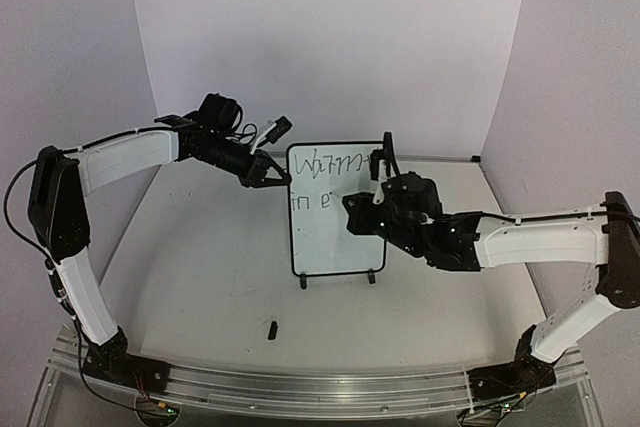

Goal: Write a sentence on the whiteboard

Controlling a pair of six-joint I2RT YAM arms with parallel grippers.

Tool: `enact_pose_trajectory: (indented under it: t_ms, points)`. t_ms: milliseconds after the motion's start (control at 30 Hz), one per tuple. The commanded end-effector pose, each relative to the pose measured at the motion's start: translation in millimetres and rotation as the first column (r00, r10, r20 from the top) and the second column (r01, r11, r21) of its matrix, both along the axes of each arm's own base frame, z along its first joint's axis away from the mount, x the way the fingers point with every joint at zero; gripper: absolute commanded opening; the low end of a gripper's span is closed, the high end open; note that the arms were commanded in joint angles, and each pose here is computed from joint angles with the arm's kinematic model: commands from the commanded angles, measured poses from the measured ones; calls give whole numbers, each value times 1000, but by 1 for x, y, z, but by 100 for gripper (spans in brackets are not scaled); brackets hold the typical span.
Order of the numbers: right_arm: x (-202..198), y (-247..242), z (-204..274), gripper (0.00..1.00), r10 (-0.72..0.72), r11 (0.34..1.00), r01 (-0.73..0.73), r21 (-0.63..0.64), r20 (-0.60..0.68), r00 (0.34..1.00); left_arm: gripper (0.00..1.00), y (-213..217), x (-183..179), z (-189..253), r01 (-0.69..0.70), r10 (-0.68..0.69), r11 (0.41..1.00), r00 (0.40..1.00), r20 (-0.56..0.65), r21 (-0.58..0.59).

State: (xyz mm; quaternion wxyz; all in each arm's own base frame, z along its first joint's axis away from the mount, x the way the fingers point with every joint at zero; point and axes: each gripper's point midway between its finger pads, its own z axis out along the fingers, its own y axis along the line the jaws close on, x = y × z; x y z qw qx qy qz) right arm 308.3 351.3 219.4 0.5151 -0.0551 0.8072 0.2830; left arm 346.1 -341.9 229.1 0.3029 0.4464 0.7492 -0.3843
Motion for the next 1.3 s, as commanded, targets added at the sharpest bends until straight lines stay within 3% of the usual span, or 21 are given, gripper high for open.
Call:
enact_pose_trajectory:
  t_ms: [0,900,1267]
  points:
    - [10,0,11,0,-41,999,40,10,29,999,0,8,-5,-4,4,-6,998,999,42,55]
    - [0,-23,-37,0,-89,996,87,-26,-80,993,0,8,-5,-4,4,-6,999,999,43,54]
    - [8,-20,-10,0,-104,994,104,-20,-16,994,0,8,-5,-4,4,-6,998,999,42,55]
